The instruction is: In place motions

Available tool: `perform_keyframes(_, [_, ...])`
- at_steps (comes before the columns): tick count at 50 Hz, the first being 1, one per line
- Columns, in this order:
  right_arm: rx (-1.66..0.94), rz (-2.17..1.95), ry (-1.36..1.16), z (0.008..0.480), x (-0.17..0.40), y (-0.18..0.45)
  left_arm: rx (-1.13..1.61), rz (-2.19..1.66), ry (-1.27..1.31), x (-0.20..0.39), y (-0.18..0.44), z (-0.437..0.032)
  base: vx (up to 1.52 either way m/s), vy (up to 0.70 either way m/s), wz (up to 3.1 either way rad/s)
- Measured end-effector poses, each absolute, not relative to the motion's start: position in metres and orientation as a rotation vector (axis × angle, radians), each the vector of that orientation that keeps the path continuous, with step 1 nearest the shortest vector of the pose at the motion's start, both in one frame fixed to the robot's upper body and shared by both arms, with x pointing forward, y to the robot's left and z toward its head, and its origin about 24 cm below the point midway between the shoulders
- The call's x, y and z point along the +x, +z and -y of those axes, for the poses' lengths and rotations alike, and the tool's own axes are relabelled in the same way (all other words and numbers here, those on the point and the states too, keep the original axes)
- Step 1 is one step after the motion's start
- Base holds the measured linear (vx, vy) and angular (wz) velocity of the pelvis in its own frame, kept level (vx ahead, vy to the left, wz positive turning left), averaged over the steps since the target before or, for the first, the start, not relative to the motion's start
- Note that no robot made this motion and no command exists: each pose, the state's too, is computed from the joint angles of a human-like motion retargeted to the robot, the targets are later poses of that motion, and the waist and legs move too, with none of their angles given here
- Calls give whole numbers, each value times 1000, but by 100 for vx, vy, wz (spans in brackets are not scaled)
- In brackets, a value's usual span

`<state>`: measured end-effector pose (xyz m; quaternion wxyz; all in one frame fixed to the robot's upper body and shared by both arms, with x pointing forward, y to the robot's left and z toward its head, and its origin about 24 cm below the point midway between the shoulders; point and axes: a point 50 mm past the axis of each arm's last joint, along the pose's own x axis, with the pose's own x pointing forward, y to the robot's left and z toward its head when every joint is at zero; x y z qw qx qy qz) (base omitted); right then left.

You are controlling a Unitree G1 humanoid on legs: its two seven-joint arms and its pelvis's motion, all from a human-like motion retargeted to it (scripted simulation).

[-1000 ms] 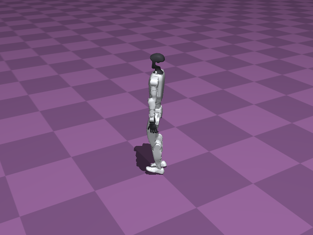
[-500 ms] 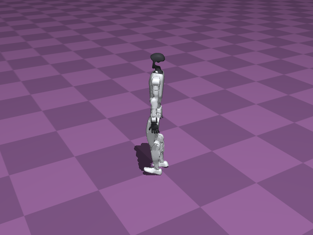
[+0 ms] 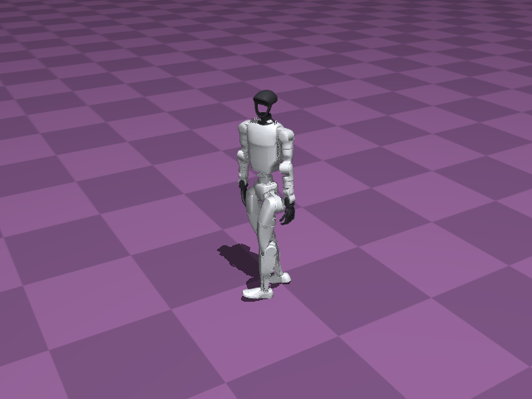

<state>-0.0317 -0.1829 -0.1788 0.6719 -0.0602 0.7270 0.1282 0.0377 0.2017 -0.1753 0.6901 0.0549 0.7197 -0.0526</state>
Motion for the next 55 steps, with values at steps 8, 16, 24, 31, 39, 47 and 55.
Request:
perform_keyframes(8, [-130,-1597,229,189,-19,-179,110,-1631,-96,29,-176,-203,-6,18,126])
perform_keyframes(16, [-139,-1555,224,188,-5,-180,69,-1662,-90,15,-177,-194,-6,13,74])
perform_keyframes(24, [-147,-1514,279,177,6,-181,48,-1698,-80,3,-178,-189,-1,5,40])
perform_keyframes(31, [-180,-1506,348,171,5,-181,87,-1697,-97,5,-177,-193,1,-1,-8])
perform_keyframes(39, [-173,-1512,364,169,2,-182,86,-1678,-41,10,-177,-197,5,-12,-59])
perform_keyframes(47, [-189,-1509,376,174,4,-181,73,-1662,-17,12,-177,-200,0,-23,-141])
perform_keyframes(55, [-241,-1510,420,177,10,-181,25,-1674,30,-1,-177,-204,-8,-33,-193])
